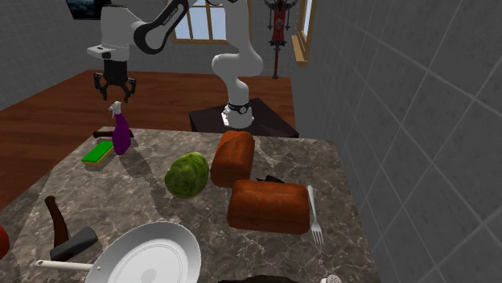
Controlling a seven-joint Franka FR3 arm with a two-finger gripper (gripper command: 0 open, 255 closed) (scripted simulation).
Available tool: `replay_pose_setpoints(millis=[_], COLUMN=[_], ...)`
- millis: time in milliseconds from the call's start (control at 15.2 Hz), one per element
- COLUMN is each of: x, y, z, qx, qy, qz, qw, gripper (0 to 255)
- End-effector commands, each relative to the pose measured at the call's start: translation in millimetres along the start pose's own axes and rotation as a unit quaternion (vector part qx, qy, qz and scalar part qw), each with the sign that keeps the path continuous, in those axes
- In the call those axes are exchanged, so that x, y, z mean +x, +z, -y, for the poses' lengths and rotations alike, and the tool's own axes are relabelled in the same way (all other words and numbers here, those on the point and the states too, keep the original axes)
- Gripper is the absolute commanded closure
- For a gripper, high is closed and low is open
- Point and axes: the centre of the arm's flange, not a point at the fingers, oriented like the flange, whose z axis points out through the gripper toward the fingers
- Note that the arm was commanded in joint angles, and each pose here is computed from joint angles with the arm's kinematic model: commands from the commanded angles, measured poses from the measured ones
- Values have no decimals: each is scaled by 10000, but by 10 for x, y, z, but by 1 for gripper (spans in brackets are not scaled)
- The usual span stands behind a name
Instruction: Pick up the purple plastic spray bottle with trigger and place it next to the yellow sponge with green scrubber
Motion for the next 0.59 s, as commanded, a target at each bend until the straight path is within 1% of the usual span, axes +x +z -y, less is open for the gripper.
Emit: replay_pose_setpoints(millis=[0, 198, 462, 528], x=[0, 0, 0, 0], y=[0, 0, -500, -500], z=[0, 0, 0, 0], qx=[0, 0, 0, 0], qy=[0, 0, 0, 0], qz=[0, 0, 0, 0], qw=[10000, 10000, 10000, 10000], gripper=[0, 0, 0, 0])
